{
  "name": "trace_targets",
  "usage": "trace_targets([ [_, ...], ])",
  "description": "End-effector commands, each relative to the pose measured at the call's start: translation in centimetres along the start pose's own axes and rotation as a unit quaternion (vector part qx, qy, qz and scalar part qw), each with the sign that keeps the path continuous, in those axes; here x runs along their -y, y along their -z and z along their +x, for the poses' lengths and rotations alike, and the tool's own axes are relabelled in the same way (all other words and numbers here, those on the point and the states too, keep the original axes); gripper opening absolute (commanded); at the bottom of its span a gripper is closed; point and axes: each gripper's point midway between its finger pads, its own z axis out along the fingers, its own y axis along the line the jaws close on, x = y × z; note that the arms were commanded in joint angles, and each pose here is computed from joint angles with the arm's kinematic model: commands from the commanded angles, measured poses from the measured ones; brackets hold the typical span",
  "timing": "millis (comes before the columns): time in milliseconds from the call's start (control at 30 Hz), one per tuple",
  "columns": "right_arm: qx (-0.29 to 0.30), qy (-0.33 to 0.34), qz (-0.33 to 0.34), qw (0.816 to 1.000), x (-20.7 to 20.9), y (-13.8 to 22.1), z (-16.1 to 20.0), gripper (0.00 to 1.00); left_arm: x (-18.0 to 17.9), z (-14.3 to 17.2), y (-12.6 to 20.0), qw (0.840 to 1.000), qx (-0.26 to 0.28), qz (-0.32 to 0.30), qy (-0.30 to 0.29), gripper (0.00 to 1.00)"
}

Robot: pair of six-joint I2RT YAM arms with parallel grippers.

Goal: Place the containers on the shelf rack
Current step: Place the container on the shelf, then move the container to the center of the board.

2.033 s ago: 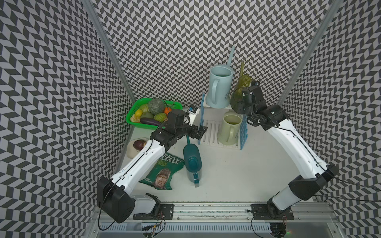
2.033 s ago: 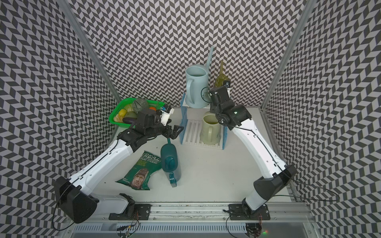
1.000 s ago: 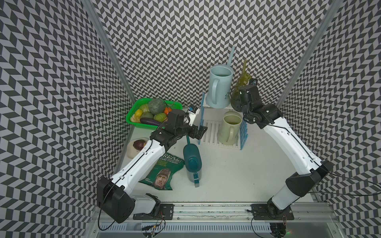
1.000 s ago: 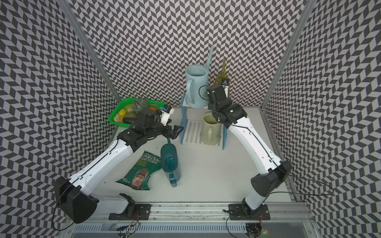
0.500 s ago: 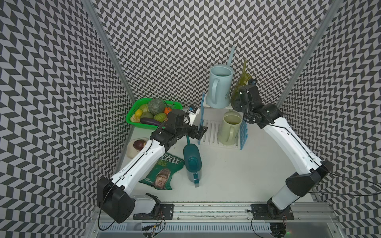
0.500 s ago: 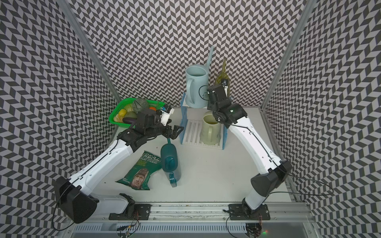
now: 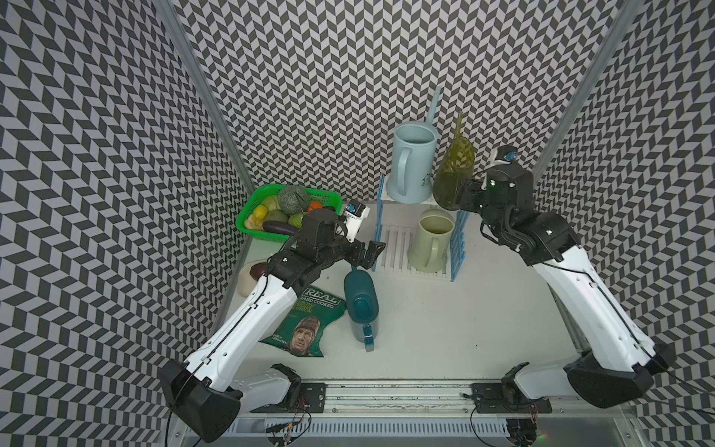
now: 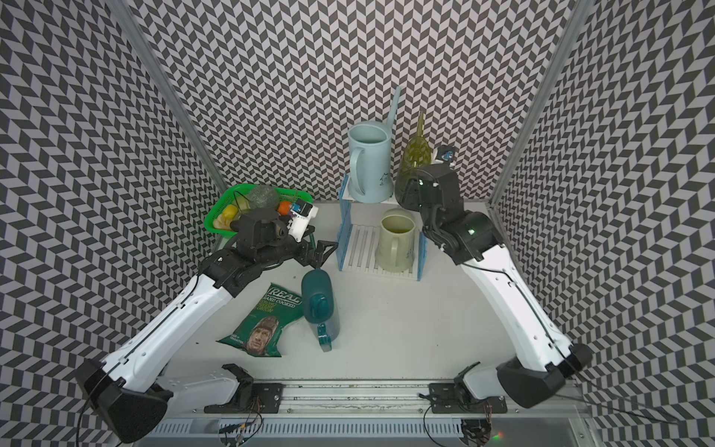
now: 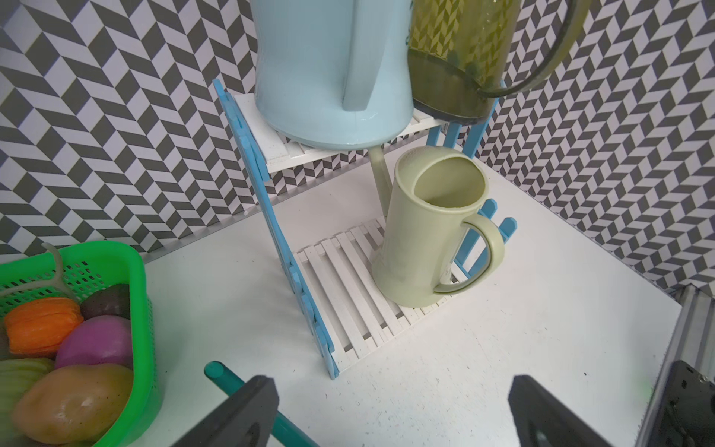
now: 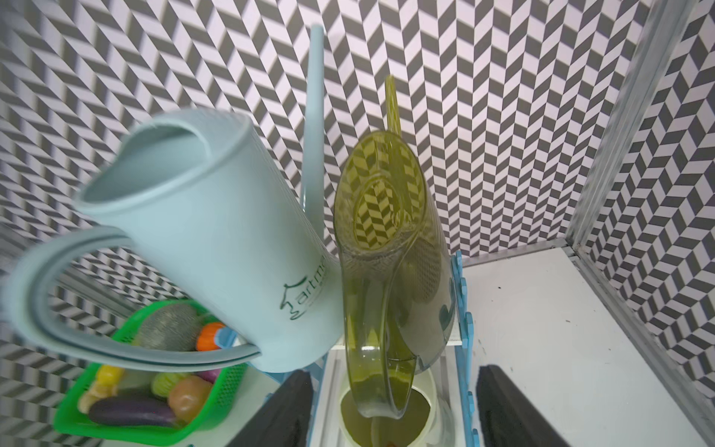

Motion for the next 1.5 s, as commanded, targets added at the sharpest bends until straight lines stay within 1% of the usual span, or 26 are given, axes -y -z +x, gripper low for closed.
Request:
trace_targets([
  [0, 0.033, -0.010, -0.025, 0.999, 0.4, 2.1, -0.9, 0.76, 0.8, 0.9, 1.7, 1.000, -0.028, -0.001, 0.004, 1.00],
  [100, 0.039, -0.008, -0.020, 0.999, 2.4, 3.8, 0.3, 0.85, 1.1, 2.3, 3.0, 0.998, -0.059, -0.006, 0.028, 0.99],
  [200, 0.024, -0.004, -0.003, 1.000, 4.3, 4.1, 3.1, 0.94, 1.6, 4.0, 4.6, 0.996, -0.076, -0.014, 0.039, 0.98],
  [300, 0.003, -0.002, 0.009, 1.000, 5.8, 3.9, 6.1, 0.98, 2.0, 6.3, 5.7, 0.994, -0.096, -0.024, 0.047, 0.97],
  [367, -0.007, -0.003, 0.010, 1.000, 6.3, 3.8, 7.5, 0.99, 2.2, 7.6, 6.4, 0.991, -0.113, -0.030, 0.060, 0.96],
  [433, -0.015, -0.006, 0.010, 1.000, 6.7, 3.8, 8.6, 1.00, 2.4, 9.0, 6.8, 0.986, -0.138, -0.032, 0.091, 0.92],
  [500, -0.020, -0.009, 0.009, 1.000, 6.9, 3.9, 9.2, 1.00, 2.8, 11.1, 7.0, 0.976, -0.175, -0.031, 0.126, 0.87],
  [567, -0.024, -0.010, 0.010, 1.000, 7.1, 3.9, 9.8, 1.00, 3.2, 12.8, 7.0, 0.967, -0.204, -0.030, 0.148, 0.84],
  [733, -0.030, -0.011, 0.014, 0.999, 7.6, 3.9, 10.8, 1.00, 3.2, 16.8, 6.4, 0.950, -0.257, -0.041, 0.174, 0.78],
  [800, -0.030, -0.012, 0.014, 0.999, 7.7, 4.0, 10.9, 1.00, 2.7, 17.8, 5.8, 0.946, -0.266, -0.056, 0.179, 0.77],
  [900, -0.029, -0.012, 0.014, 0.999, 7.9, 4.2, 11.0, 1.00, 2.1, 18.3, 4.9, 0.943, -0.268, -0.073, 0.184, 0.74],
  [1100, -0.032, -0.012, 0.016, 0.999, 8.2, 4.2, 11.5, 1.00, 1.1, 18.1, 3.3, 0.943, -0.260, -0.095, 0.184, 0.67],
  [1167, -0.034, -0.012, 0.017, 0.999, 8.2, 4.1, 11.7, 1.00, 0.6, 18.2, 2.8, 0.942, -0.260, -0.106, 0.184, 0.62],
  [1467, -0.039, -0.009, 0.016, 0.999, 8.1, 3.6, 12.3, 1.00, -1.7, 17.8, 1.1, 0.941, -0.249, -0.143, 0.178, 0.47],
])
